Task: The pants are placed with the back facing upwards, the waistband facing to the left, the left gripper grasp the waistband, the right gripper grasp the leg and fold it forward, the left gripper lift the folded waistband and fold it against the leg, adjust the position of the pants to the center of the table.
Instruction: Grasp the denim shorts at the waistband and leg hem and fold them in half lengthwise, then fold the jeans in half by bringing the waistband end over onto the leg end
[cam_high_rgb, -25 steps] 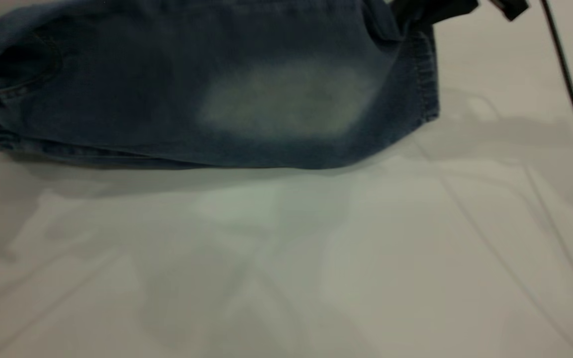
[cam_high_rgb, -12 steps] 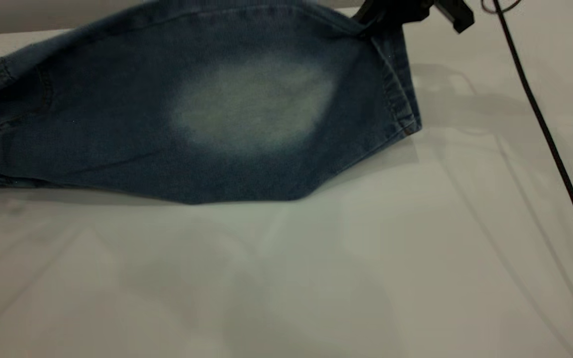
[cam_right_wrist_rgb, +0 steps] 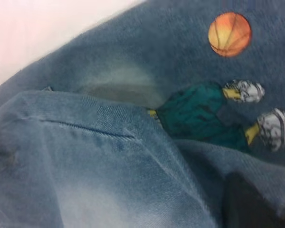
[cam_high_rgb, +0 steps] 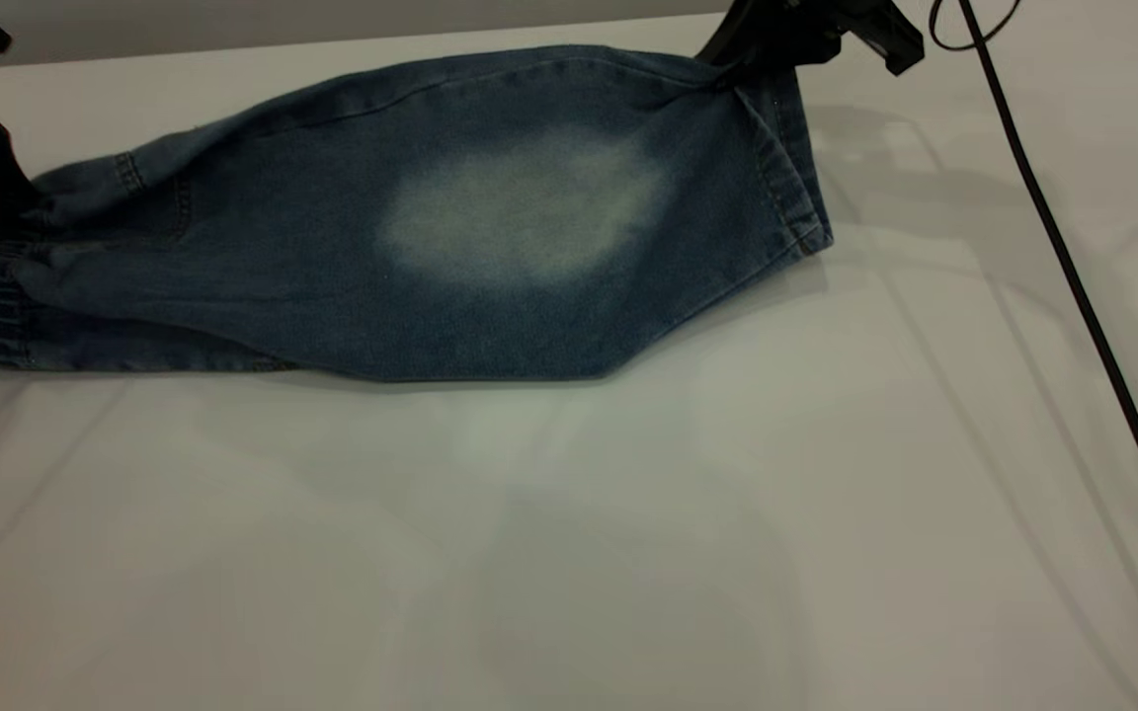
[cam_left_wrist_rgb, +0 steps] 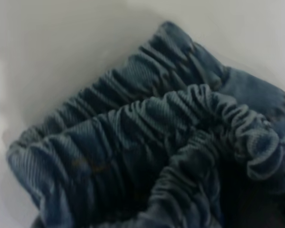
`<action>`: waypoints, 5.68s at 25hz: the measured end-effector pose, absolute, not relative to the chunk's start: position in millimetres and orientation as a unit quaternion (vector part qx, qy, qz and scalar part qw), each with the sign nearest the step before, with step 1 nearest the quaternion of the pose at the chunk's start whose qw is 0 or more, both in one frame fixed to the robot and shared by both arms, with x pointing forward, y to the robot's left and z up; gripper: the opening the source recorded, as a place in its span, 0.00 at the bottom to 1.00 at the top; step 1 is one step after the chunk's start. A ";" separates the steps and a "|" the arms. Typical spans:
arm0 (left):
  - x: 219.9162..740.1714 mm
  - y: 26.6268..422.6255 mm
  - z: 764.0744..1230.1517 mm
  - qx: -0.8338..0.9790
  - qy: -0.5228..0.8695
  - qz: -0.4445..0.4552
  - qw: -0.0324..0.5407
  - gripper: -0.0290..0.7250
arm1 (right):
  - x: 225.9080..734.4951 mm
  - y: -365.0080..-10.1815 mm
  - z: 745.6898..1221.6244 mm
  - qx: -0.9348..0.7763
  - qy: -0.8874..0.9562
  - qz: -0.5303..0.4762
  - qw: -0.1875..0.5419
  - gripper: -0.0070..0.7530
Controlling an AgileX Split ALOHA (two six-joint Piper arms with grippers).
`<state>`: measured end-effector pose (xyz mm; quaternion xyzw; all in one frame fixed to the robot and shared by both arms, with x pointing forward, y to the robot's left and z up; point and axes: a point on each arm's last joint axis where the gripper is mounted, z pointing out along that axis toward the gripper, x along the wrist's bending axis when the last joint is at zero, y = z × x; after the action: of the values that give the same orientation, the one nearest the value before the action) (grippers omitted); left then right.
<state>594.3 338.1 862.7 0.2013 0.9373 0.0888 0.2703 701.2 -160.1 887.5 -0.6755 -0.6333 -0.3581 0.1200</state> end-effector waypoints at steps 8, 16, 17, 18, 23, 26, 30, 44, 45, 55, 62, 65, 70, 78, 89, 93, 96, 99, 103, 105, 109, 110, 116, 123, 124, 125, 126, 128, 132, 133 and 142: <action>596.5 338.7 862.0 0.315 0.905 0.122 0.258 0.45 | 706.5 -159.2 898.4 -0.632 -0.670 -0.379 0.088 0.55; 602.2 337.1 889.2 0.497 0.806 0.186 0.263 0.77 | 687.3 -124.5 917.2 -0.536 -0.704 -0.429 0.181 0.84; 602.3 337.0 896.6 0.513 0.791 0.198 0.267 0.78 | 682.4 -114.5 918.8 -0.520 -0.710 -0.432 0.195 0.82; 602.2 337.0 904.4 0.532 0.775 0.211 0.269 0.78 | 677.0 -103.3 919.3 -0.508 -0.717 -0.432 0.205 0.80; 600.9 335.2 929.4 0.581 0.724 0.245 0.281 0.78 | 649.4 -48.8 912.3 -0.476 -0.761 -0.393 0.198 0.75; 600.0 333.0 926.7 0.586 0.722 0.217 0.296 0.78 | 638.9 -24.4 905.4 -0.468 -0.789 -0.371 0.141 0.75; 595.7 344.9 926.1 0.585 0.725 0.178 0.316 0.75 | 632.3 -4.3 902.8 -0.463 -0.801 -0.370 0.083 0.75; 566.0 374.3 915.3 0.605 0.753 0.054 0.254 0.74 | 634.9 38.1 882.4 -0.448 -0.815 -0.350 0.114 0.75; 565.7 374.4 915.1 0.605 0.753 0.053 0.253 0.74 | 637.1 43.0 879.9 -0.446 -0.816 -0.349 0.112 0.75; 567.3 373.4 916.3 0.589 0.762 0.049 0.265 0.74 | 655.8 52.3 845.2 -0.482 -0.822 -0.293 0.078 0.75; 568.0 374.2 916.4 0.588 0.763 0.055 0.265 0.74 | 657.9 35.7 836.9 -0.504 -0.837 -0.213 0.027 0.75; 568.0 374.2 916.4 0.588 0.763 0.055 0.265 0.74 | 660.1 24.5 835.2 -0.512 -0.842 -0.170 -0.002 0.75; 567.9 373.9 916.4 0.588 0.763 0.054 0.265 0.74 | 670.4 -1.8 832.9 -0.518 -0.847 -0.106 -0.053 0.75; 569.4 369.4 905.9 0.568 0.776 0.019 0.274 0.74 | 682.2 -25.1 848.6 -0.536 -0.839 -0.077 -0.047 0.75; 578.6 355.7 853.0 0.538 0.789 -0.042 0.293 0.74 | 699.1 -7.1 911.1 -0.514 -0.838 -0.170 -0.062 0.75; 583.1 338.1 843.7 0.532 0.792 -0.054 0.295 0.74 | 698.4 -7.0 910.8 -0.515 -0.839 -0.168 -0.058 0.75; 586.7 327.5 840.2 0.525 0.799 -0.045 0.290 0.74 | 698.4 -6.9 910.8 -0.513 -0.840 -0.168 -0.058 0.75; 586.9 327.3 840.1 0.503 0.813 -0.051 0.289 0.74 | 697.9 -7.1 910.7 -0.513 -0.840 -0.166 -0.056 0.75; 586.1 325.4 840.5 0.483 0.824 -0.069 0.289 0.74 | 697.6 -6.5 910.7 -0.512 -0.841 -0.166 -0.055 0.75; 584.4 322.8 841.9 0.470 0.828 -0.095 0.291 0.74 | 697.6 -6.5 910.7 -0.512 -0.841 -0.166 -0.055 0.75; 579.4 319.5 842.6 0.470 0.828 -0.128 0.278 0.74 | 697.6 -6.6 910.7 -0.512 -0.841 -0.166 -0.056 0.75; 578.1 320.2 842.5 0.480 0.826 -0.125 0.270 0.74 | 697.6 -6.6 910.7 -0.512 -0.841 -0.166 -0.056 0.75; 572.8 331.8 856.7 0.532 0.815 -0.065 0.219 0.73 | 697.2 -5.6 910.8 -0.514 -0.839 -0.170 -0.050 0.75; 562.9 330.1 863.5 0.552 0.808 -0.096 0.183 0.73 | 695.7 -2.3 911.4 -0.510 -0.840 -0.181 -0.035 0.75; 562.5 329.1 863.8 0.546 0.811 -0.103 0.184 0.73 | 695.8 -2.3 911.4 -0.509 -0.840 -0.182 -0.035 0.75; 563.1 328.2 864.3 0.533 0.818 -0.108 0.188 0.73 | 695.8 -2.3 911.4 -0.507 -0.842 -0.182 -0.035 0.75; 563.8 327.6 864.7 0.524 0.822 -0.111 0.193 0.73 | 695.8 -2.3 911.4 -0.505 -0.843 -0.181 -0.036 0.75; 567.1 326.9 865.4 0.503 0.832 -0.109 0.208 0.73 | 695.8 -2.3 911.4 -0.505 -0.843 -0.181 -0.036 0.75; 571.3 325.1 859.3 0.471 0.844 -0.117 0.226 0.73 | 695.8 -2.3 911.4 -0.503 -0.844 -0.181 -0.036 0.75; 571.8 324.5 856.8 0.466 0.846 -0.121 0.228 0.73 | 695.9 -2.3 911.4 -0.502 -0.844 -0.182 -0.037 0.75; 573.3 321.5 838.4 0.430 0.861 -0.145 0.230 0.73 | 696.9 -1.7 911.9 -0.502 -0.844 -0.188 -0.040 0.75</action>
<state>573.3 321.5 838.4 0.4300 0.8609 -0.1446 0.2304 696.9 -1.7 911.9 -0.5015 -0.8436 -0.1878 -0.0403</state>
